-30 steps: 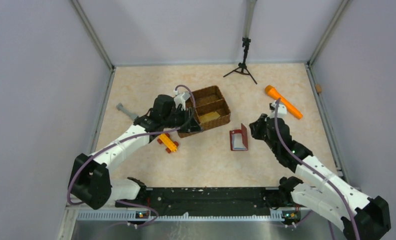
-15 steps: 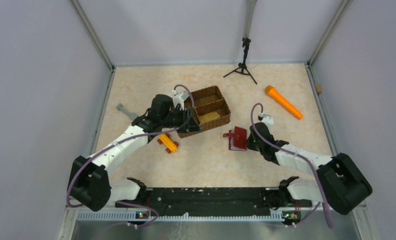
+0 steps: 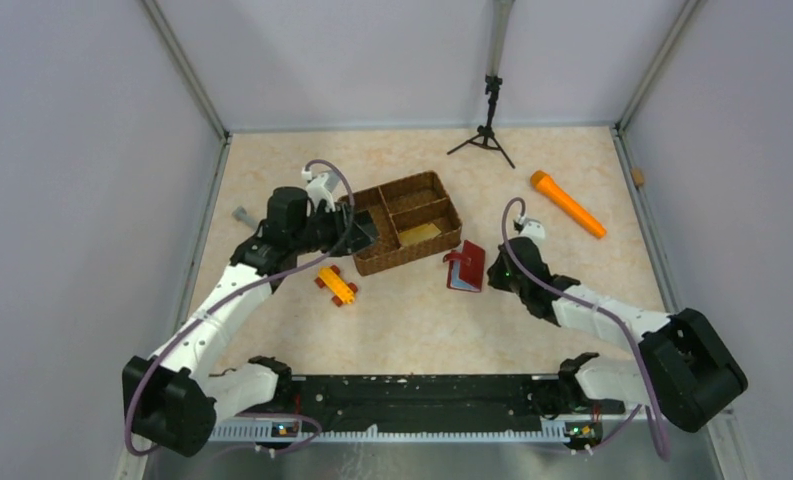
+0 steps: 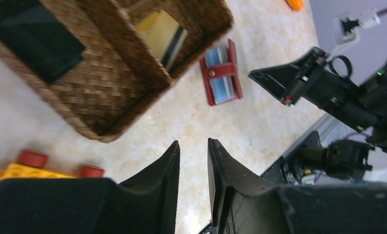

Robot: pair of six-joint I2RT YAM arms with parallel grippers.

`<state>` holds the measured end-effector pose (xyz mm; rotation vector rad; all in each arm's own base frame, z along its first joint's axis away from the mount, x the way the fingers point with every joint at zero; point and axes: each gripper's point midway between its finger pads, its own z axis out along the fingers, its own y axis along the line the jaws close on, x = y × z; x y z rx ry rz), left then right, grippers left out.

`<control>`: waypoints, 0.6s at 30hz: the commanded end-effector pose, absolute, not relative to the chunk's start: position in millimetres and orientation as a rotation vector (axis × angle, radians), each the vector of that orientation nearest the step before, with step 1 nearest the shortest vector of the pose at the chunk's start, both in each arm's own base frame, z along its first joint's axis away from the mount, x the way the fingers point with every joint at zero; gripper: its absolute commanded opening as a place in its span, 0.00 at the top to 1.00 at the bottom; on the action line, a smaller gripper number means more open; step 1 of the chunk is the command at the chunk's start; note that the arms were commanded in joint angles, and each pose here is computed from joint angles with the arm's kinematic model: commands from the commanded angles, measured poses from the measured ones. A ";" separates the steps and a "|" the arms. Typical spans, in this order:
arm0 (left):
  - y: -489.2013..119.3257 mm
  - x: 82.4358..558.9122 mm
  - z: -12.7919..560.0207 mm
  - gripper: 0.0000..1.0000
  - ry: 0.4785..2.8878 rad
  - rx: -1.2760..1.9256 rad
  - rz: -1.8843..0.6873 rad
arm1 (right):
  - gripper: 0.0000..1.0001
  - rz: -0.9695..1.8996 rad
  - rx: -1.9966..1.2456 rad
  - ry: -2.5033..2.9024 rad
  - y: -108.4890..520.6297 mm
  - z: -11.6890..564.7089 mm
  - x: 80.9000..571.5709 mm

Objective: Take the credit cards out of the card holder
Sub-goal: Close the card holder at the center of the board.

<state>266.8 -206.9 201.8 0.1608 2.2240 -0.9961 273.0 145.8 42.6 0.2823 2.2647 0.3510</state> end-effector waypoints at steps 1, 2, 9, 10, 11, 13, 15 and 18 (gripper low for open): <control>-172.2 285.7 210.6 0.69 2.152 0.073 -0.839 | 1.00 0.358 0.159 2.223 162.5 78.8 299.7; -166.7 288.4 210.5 0.69 2.147 0.052 -0.825 | 1.00 0.355 0.142 2.243 166.7 75.3 302.9; -124.6 303.6 202.6 0.68 2.115 -0.122 -0.697 | 1.00 0.395 0.089 2.361 190.3 32.0 310.2; -115.7 306.4 199.9 0.67 2.106 -0.155 -0.657 | 1.00 0.370 0.100 2.379 187.7 25.3 310.1; -108.8 307.4 196.7 0.66 2.100 -0.180 -0.630 | 1.00 0.339 0.112 2.392 184.5 19.4 310.7; -93.6 310.3 189.6 0.65 2.087 -0.237 -0.576 | 1.00 0.295 0.124 2.414 180.0 12.1 311.2; -81.7 312.4 184.3 0.63 2.069 -0.279 -0.525 | 1.00 0.303 0.108 2.408 182.4 16.9 313.4; -69.6 313.3 178.4 0.55 2.040 -0.305 -0.456 | 1.00 0.358 0.083 2.335 188.6 48.0 320.3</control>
